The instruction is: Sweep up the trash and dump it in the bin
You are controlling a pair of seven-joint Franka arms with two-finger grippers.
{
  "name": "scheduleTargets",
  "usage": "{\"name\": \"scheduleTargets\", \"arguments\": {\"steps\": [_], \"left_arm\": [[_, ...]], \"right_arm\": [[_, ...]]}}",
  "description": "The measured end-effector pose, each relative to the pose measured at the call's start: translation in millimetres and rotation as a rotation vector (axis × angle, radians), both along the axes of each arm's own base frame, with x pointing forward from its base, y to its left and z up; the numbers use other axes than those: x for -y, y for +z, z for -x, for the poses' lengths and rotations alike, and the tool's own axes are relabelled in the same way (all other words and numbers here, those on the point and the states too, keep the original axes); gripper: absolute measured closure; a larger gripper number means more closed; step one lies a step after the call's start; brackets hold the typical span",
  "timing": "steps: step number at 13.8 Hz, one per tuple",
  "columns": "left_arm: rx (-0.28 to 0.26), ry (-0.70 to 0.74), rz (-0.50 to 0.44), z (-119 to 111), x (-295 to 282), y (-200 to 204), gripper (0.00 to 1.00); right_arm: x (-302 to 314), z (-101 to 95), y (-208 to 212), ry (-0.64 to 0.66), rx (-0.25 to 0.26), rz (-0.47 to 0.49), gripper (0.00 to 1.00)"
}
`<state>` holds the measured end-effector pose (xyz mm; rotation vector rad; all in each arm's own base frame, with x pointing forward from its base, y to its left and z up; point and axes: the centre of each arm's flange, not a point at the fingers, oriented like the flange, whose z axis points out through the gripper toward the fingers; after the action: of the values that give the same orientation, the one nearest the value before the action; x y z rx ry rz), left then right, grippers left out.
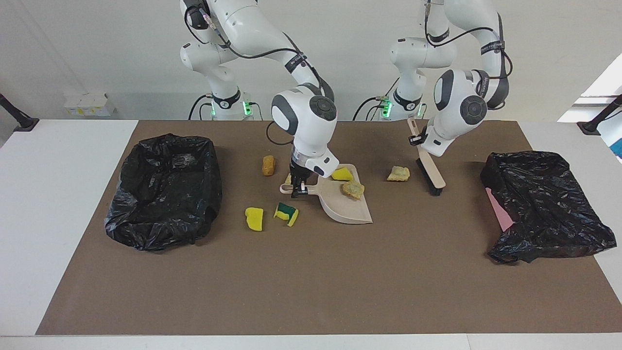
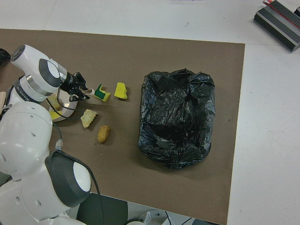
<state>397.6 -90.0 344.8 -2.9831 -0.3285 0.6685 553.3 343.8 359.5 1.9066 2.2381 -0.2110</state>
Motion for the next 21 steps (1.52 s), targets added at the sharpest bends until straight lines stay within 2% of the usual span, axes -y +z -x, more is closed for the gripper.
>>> {"name": "scheduleTargets", "arguments": {"steps": [2, 3, 5, 9, 12, 14, 18, 21], "left_arm": [[0.038, -0.017, -0.021, 11, 30, -1, 0.74], [0.070, -0.027, -0.019, 11, 46, -5, 0.74], [0.093, -0.036, 0.012, 10, 68, -16, 0.74], [0.083, 0.004, 0.148, 8, 116, -16, 0.74], [0.060, -0.018, 0.280, 29, 179, -10, 0.74], [0.062, -0.065, 0.328, 42, 214, -2, 0.74], [0.067, -0.117, 0.367, 33, 212, 1, 0.74], [0.055, -0.111, 0.292, 19, 186, 6, 0.74]], "right_arm": [[0, 0.1, 0, 0.001, 0.000, 0.000, 0.68], [0, 0.2, -1, 0.001, -0.001, 0.000, 0.68], [0, 0.5, -1, 0.001, -0.001, 0.000, 0.68], [1, 0.7, -1, 0.001, 0.000, -0.001, 0.68], [1, 0.9, -1, 0.001, 0.001, -0.001, 0.68], [1, 1.2, -1, 0.002, 0.000, -0.001, 0.68], [1, 1.5, -2, 0.004, -0.001, -0.001, 0.68], [1, 1.0, 0, 0.004, 0.003, -0.004, 0.68]]}}
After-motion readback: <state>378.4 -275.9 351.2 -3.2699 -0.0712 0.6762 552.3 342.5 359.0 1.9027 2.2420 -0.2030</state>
